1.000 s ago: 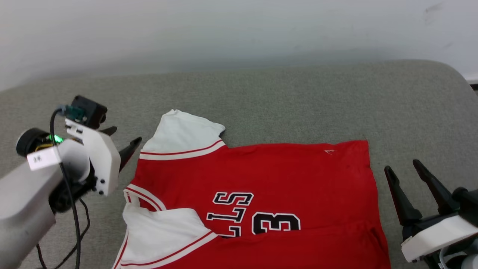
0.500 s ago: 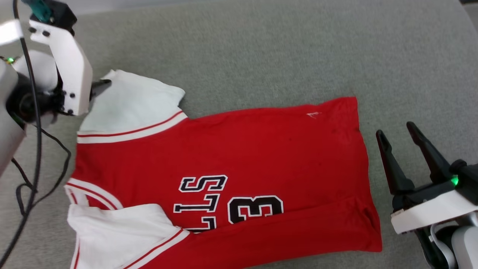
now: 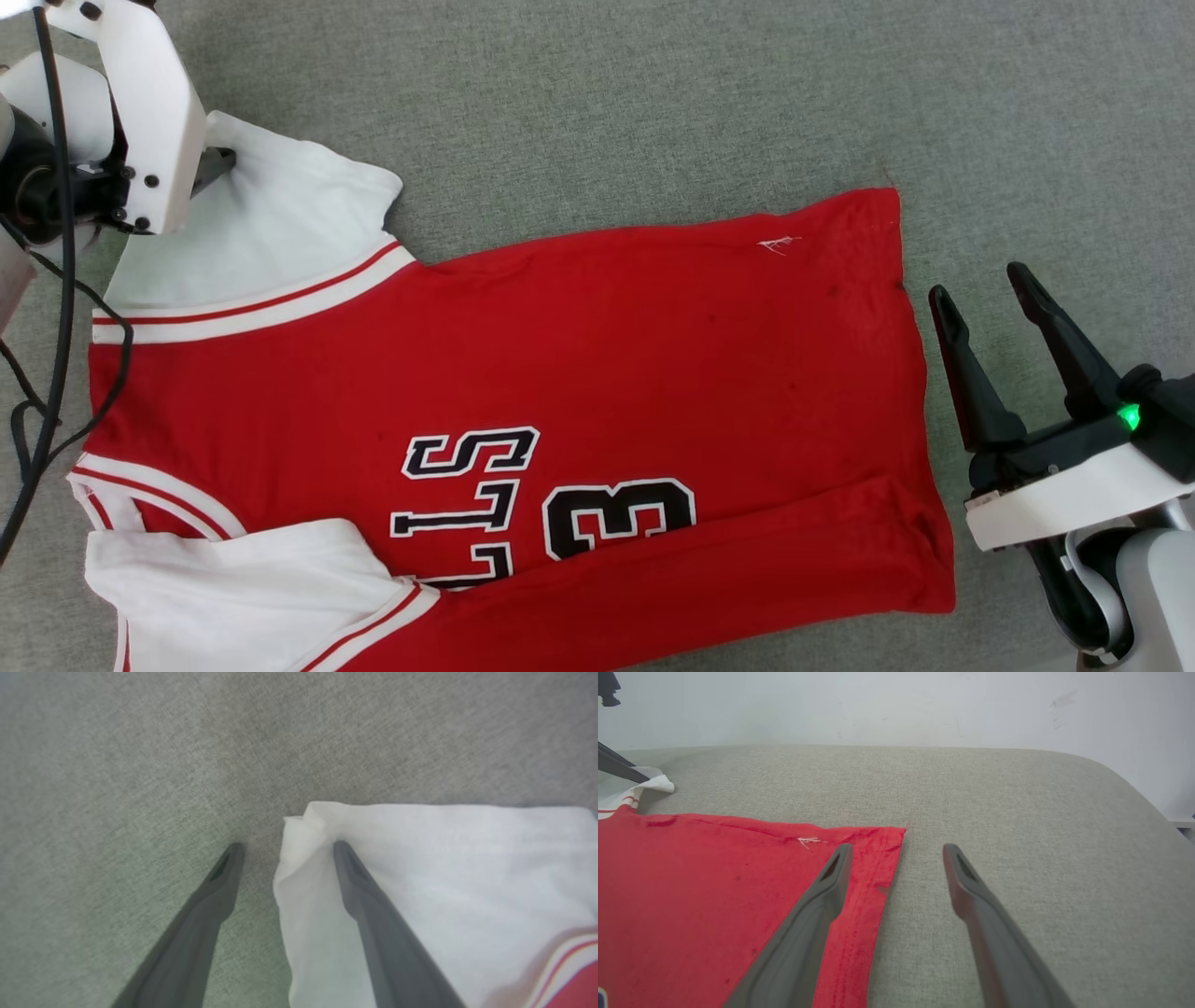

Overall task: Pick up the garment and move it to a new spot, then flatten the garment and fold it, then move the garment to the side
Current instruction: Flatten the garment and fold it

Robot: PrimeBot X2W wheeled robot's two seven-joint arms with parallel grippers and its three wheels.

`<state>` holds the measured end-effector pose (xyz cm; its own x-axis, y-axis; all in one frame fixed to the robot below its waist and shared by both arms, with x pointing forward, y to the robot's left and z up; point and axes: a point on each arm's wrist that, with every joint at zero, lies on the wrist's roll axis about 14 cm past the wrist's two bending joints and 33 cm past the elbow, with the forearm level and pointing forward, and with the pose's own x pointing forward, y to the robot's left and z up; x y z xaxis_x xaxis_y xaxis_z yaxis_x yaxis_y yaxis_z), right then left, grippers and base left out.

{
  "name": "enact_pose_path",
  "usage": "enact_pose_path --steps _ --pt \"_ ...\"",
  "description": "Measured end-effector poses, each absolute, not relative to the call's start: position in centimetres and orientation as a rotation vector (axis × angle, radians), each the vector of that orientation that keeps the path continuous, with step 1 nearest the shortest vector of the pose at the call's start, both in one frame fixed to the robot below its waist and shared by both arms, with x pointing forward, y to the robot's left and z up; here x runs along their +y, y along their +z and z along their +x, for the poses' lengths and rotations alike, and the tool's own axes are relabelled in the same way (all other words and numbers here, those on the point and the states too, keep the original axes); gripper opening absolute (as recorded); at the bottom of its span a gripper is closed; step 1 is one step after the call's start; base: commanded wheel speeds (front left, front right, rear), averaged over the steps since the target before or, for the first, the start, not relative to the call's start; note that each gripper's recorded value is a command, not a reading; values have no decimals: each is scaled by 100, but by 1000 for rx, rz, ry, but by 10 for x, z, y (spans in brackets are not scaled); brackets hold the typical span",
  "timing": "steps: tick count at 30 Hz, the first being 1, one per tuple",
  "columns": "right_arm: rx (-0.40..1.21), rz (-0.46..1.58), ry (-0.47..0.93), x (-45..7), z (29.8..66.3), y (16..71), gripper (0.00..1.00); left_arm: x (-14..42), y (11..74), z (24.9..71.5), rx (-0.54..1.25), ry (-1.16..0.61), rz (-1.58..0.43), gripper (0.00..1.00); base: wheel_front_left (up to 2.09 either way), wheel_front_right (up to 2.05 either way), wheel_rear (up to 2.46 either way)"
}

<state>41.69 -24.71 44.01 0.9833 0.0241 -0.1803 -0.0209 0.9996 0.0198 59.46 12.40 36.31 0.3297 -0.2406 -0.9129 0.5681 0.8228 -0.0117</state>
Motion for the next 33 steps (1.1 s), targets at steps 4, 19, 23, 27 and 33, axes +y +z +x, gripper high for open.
enact_pose_path --steps 4,19,23,27,33 --pt "173 14 26 -247 420 443 100 125 361 591 1135 -547 347 2 0 0 0" --pt "250 -175 176 -250 464 500 100 114 424 569 861 -607 344 0 0 0 0" --pt "435 -224 245 -241 474 490 100 114 439 560 806 -623 349 0 0 0 0" --pt "656 -283 289 -239 475 469 100 120 447 554 775 -625 358 0 0 0 0" --pt "925 -339 317 -240 473 438 100 119 448 549 748 -645 356 0 0 0 0"
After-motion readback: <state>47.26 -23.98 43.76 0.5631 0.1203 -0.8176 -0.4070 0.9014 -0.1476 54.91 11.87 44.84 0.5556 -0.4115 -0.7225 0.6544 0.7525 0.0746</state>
